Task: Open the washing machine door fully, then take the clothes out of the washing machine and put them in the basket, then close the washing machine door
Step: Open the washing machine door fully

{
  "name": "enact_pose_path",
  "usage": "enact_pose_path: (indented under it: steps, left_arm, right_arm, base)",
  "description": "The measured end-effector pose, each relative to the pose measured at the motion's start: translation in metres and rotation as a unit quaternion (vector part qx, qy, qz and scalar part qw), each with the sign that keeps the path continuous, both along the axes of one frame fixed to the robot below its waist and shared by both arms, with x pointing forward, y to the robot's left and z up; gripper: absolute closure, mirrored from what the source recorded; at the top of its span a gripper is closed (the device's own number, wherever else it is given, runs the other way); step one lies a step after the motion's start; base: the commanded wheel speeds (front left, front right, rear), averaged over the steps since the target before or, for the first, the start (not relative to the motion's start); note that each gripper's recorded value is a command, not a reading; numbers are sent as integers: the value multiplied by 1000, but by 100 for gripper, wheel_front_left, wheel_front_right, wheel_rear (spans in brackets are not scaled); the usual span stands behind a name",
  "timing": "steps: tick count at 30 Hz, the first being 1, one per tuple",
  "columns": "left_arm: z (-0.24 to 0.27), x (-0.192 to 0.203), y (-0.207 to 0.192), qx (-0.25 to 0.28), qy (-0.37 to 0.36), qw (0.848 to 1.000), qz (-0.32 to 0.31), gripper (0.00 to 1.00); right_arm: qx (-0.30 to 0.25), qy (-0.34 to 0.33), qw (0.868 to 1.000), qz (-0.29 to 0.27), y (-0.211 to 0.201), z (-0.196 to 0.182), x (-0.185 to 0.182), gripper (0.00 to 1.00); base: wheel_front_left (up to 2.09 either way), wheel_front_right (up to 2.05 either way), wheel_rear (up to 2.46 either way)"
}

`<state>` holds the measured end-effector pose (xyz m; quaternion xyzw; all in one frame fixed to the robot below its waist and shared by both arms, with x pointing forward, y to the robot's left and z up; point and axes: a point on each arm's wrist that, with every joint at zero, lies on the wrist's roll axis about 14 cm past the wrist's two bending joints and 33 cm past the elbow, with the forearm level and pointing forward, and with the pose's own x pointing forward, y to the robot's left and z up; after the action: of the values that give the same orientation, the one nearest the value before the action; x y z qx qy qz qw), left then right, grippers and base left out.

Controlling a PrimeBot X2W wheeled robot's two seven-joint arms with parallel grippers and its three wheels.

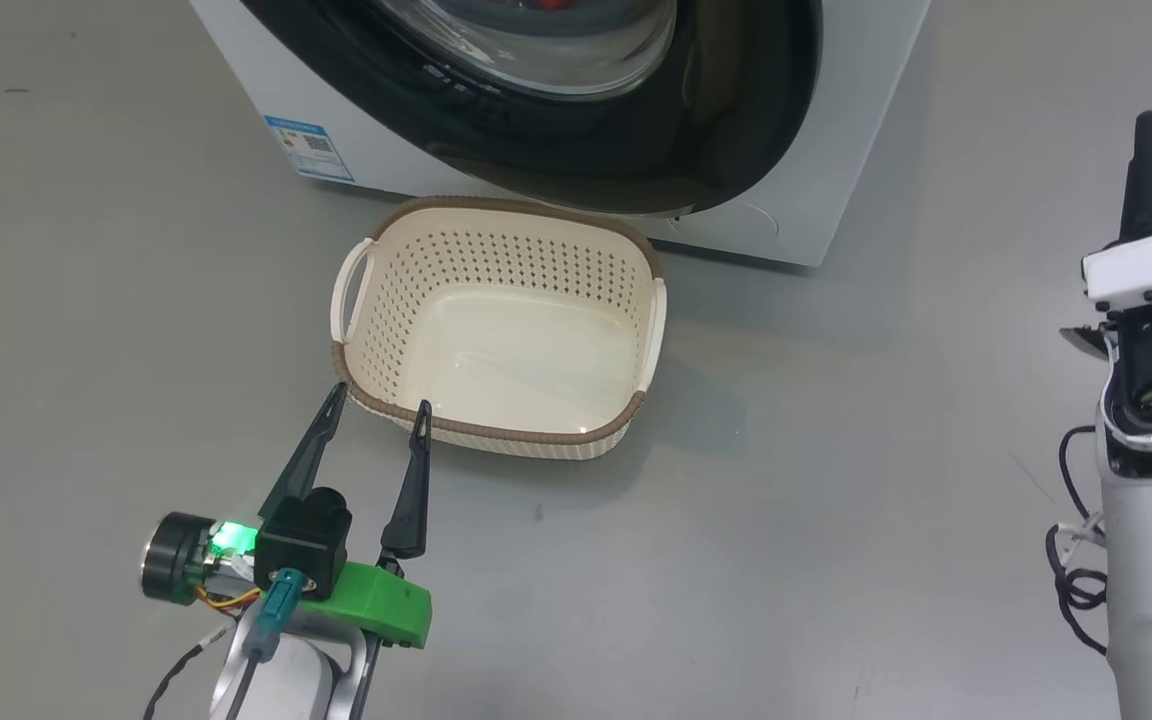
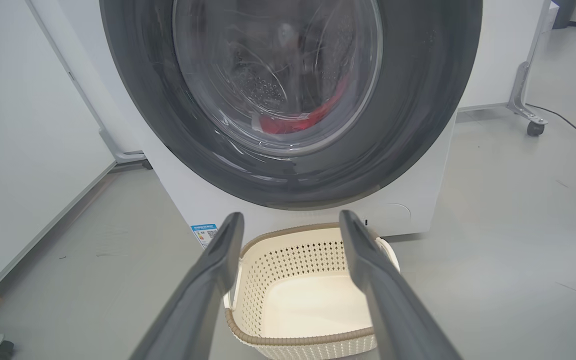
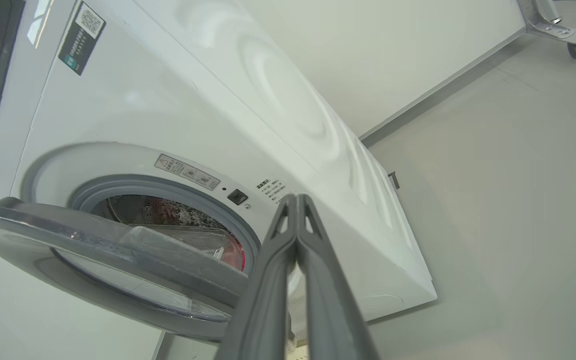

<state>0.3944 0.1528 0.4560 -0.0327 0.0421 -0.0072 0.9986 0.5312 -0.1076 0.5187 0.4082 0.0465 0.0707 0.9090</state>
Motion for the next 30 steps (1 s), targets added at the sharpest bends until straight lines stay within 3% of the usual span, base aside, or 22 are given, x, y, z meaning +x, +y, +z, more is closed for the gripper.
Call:
enact_pose_path:
  steps: [9, 13, 24, 30]
  left_arm:
    - [-7, -2, 18, 9, 12, 1000, 26, 0]
    - [-11, -1, 22, 8, 19, 999, 31, 0]
    - [-15, 3, 22, -4, 25, 999, 35, 0]
    - [-15, 3, 20, -7, 26, 999, 33, 0]
  right_arm:
    - [95, 32, 993, 61, 46, 8, 40, 100]
    - [152, 59, 982, 93, 68, 8, 56, 100]
    - [199, 115, 962, 145, 100, -2, 78, 100]
    - [247, 138, 945, 162, 111, -1, 86, 100]
  base:
    - [0, 0, 0]
    - [0, 0, 0]
    - [0, 0, 0]
    - [0, 0, 0]
